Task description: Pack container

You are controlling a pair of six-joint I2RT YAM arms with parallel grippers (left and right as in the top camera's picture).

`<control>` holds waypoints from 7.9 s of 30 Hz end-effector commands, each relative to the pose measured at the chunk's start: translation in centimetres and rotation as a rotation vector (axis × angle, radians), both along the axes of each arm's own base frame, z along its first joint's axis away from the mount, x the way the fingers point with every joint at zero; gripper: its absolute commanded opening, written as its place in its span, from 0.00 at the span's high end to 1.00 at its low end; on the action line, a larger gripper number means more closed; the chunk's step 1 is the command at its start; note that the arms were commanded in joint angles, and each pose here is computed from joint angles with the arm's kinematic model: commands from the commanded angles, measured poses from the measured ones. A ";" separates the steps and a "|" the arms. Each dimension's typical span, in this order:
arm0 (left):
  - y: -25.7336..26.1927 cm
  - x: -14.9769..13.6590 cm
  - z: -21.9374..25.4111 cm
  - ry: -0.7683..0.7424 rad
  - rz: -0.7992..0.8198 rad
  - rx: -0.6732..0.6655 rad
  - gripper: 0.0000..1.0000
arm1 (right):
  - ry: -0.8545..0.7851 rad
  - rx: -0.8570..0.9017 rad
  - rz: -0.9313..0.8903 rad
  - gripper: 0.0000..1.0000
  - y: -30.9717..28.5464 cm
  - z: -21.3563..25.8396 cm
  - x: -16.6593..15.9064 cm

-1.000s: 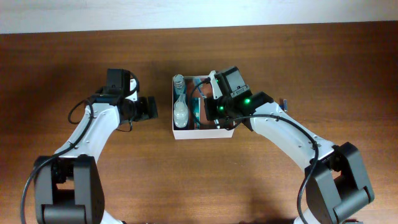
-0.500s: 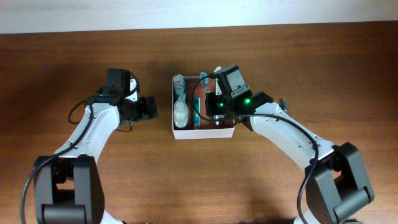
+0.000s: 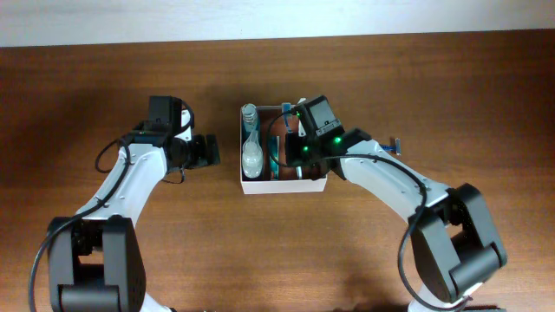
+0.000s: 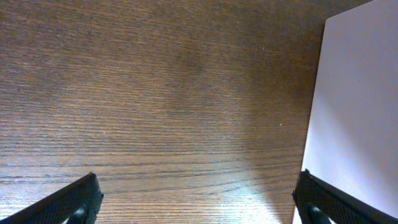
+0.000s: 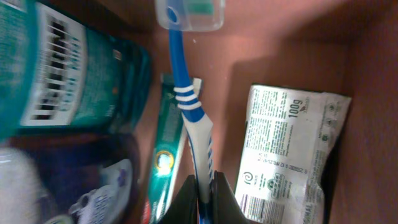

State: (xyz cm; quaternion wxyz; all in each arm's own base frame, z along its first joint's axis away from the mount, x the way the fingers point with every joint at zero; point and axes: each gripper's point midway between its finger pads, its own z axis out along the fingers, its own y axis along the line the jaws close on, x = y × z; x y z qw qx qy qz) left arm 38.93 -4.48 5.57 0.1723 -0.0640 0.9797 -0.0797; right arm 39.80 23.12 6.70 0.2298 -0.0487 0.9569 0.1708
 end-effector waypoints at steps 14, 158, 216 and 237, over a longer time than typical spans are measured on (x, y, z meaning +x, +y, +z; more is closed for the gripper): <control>0.2 0.3 0.2 -0.009 0.006 0.002 0.01 | 0.009 0.017 0.014 0.90 0.8 -0.3 0.1; 0.2 0.3 0.3 -0.009 0.006 0.002 0.01 | 0.279 -0.316 -0.285 0.69 -25.3 -5.5 2.6; 0.2 0.3 0.3 -0.009 0.006 0.002 0.01 | 0.371 -0.287 -0.301 0.96 -24.8 -4.7 0.1; 0.2 0.3 0.2 -0.009 0.006 0.002 0.01 | 0.147 -0.224 0.135 0.39 -20.2 -1.7 4.5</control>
